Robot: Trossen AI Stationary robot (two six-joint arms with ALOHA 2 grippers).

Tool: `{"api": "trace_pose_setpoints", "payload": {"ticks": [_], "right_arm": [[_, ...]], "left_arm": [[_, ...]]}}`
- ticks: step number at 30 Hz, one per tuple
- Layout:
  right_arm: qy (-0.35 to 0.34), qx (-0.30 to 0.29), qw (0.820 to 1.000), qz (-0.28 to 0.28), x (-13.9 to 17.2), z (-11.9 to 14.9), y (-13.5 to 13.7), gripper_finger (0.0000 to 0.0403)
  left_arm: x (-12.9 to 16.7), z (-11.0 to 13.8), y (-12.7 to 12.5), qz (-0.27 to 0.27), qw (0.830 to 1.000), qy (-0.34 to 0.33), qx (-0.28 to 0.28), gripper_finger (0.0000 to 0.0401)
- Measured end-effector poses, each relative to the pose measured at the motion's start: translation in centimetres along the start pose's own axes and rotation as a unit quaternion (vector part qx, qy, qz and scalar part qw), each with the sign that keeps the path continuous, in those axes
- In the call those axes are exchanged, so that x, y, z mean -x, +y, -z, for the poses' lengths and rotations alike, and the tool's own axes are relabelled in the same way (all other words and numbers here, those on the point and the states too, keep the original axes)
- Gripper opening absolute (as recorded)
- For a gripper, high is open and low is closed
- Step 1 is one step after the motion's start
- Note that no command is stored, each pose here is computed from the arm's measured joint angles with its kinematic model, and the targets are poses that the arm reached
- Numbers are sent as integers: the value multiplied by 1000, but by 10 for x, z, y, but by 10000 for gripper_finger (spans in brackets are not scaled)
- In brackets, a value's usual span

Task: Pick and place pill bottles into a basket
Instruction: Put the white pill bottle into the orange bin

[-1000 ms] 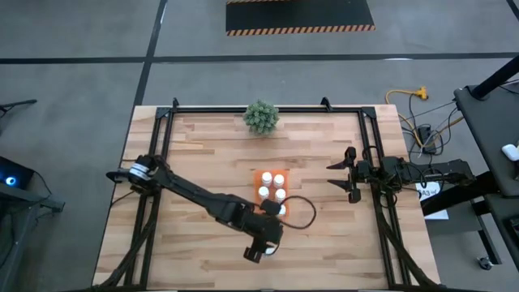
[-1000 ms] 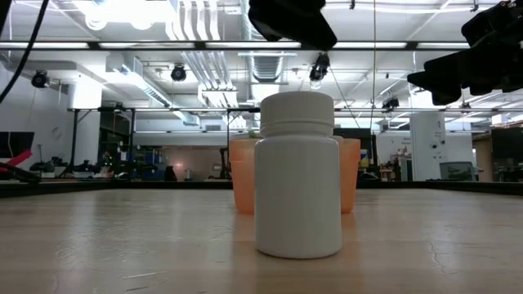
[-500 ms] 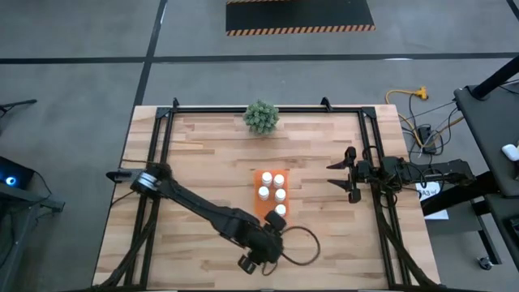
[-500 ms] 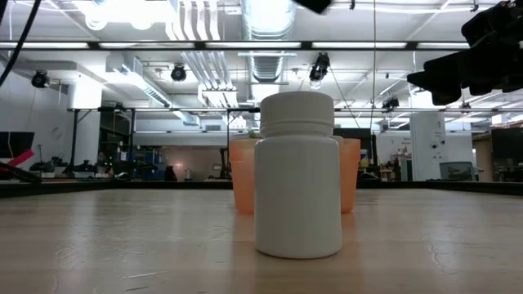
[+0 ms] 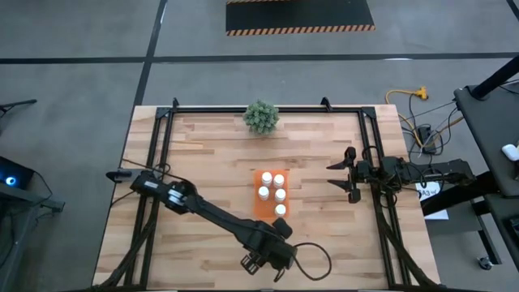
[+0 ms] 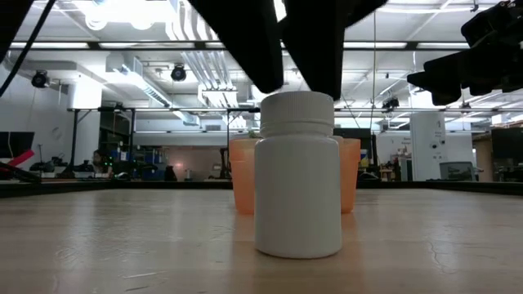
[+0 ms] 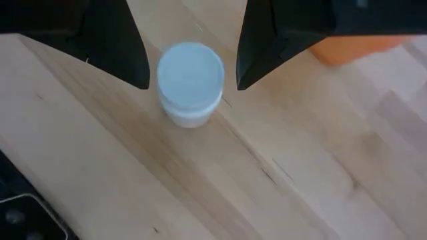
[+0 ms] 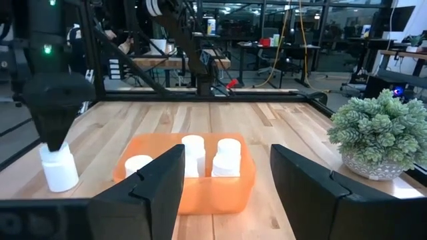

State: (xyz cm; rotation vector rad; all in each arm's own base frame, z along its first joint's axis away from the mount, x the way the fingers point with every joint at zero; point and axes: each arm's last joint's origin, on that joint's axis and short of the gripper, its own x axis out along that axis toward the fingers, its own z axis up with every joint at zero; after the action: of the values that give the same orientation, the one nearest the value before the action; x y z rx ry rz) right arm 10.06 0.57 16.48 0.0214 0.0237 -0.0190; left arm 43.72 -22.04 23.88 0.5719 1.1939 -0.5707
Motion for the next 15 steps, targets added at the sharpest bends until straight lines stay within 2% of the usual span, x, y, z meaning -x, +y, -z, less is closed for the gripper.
{"api": "trace_pose_setpoints", "payload": {"ticks": [3, 7, 15], "right_arm": [[0, 0, 1000, 0, 0, 0, 0, 210], [1, -1, 1000, 0, 0, 0, 0, 210], [-1, -1, 1000, 0, 0, 0, 0, 210]], "left_arm": [[-5, -3, 0, 7, 1000, -18, -1, 205], [4, -8, 1, 0, 999, -46, -1, 205], [8, -7, 2, -6, 999, -48, 4, 205]]}}
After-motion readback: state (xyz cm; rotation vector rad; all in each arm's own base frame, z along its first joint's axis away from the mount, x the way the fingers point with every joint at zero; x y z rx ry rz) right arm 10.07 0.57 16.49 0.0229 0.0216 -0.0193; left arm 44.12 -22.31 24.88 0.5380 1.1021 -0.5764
